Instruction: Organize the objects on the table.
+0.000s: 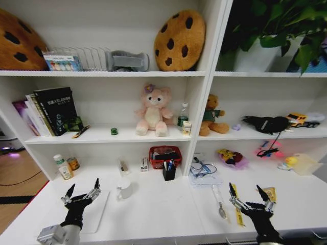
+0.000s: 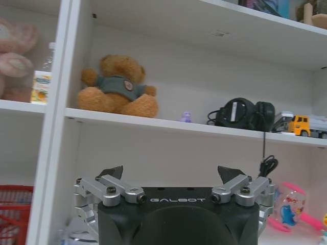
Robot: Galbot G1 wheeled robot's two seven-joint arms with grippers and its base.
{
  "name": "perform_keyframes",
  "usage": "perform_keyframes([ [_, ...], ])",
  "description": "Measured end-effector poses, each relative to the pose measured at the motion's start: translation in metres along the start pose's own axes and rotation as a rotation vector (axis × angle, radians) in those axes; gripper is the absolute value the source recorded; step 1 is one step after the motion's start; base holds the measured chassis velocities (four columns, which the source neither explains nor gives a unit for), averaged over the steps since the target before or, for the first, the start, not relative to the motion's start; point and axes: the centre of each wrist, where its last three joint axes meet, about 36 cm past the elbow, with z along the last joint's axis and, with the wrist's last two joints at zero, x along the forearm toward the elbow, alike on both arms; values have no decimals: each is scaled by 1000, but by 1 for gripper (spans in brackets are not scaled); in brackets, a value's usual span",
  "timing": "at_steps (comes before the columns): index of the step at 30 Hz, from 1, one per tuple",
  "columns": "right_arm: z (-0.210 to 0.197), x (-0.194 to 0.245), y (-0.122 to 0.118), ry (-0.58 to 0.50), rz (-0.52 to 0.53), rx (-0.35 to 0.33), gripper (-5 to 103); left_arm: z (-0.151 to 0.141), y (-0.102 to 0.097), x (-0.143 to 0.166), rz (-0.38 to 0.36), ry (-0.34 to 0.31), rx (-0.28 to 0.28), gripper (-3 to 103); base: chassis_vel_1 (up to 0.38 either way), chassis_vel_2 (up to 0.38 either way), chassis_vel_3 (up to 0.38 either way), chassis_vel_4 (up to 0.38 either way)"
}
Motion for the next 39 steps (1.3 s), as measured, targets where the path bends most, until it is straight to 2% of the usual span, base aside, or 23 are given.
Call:
perform_keyframes([
  [14, 8, -18, -4, 18, 79, -6, 100, 0, 0, 0, 0, 0, 0, 100, -281, -280, 283, 283],
  [20, 13, -44, -9, 115, 118, -11, 100, 0, 0, 0, 2, 0, 0, 100, -73, -156, 116, 82],
  [26, 21, -73, -20, 226, 78, 14, 100, 0, 0, 0, 1, 0, 0, 100, 49, 73, -48, -48],
  [31, 47, -92, -21, 335, 62, 31, 100, 0, 0, 0, 0, 0, 0, 100, 44, 40, -22, -36],
  [39, 81, -96, -33, 419, 108, 55, 100, 0, 0, 0, 0, 0, 0, 100, 0, 0, 0, 0],
])
